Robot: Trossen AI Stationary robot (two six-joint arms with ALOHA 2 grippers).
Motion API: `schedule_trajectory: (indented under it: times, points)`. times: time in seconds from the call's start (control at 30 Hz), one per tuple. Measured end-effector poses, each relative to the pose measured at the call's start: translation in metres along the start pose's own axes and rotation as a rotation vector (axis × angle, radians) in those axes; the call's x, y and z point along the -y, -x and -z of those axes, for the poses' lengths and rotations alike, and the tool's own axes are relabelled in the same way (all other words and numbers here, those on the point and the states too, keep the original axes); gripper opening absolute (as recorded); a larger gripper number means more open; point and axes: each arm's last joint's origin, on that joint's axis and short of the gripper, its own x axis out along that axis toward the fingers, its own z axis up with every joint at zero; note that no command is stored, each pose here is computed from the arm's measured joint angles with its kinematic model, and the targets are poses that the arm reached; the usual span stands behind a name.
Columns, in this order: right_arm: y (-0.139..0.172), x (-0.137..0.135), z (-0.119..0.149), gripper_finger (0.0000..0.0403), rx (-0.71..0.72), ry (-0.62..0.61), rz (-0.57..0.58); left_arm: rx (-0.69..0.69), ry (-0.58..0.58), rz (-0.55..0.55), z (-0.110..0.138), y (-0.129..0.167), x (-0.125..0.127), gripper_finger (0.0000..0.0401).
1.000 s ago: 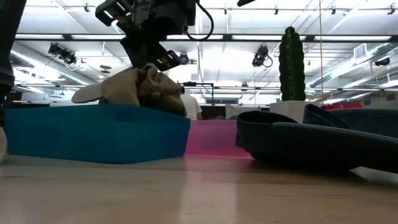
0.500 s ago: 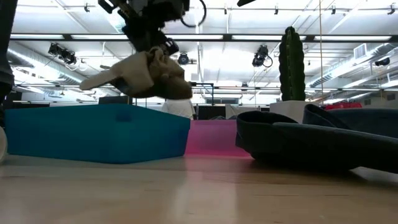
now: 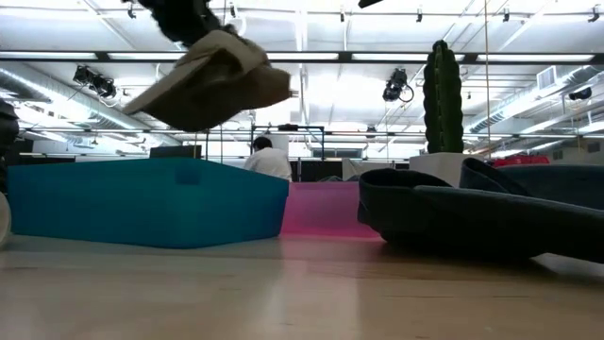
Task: Pick & Place hat
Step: Put the right brown cap into the blue bin
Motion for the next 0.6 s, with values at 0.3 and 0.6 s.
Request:
schedule_trajectory:
  times: [0.3,0.6]
  points:
    - [0.000,-0.001,-0.003,0.0205,0.028,-0.014,-0.005,-0.083,-0.024,0.027,0.045,-0.010,0.012,0.0008]
    - [0.000,-0.001,-0.004,0.0205,0.033,-0.019,-0.006,-0.161,-0.123,0.097,0.048,-0.040,0.015,0.0008]
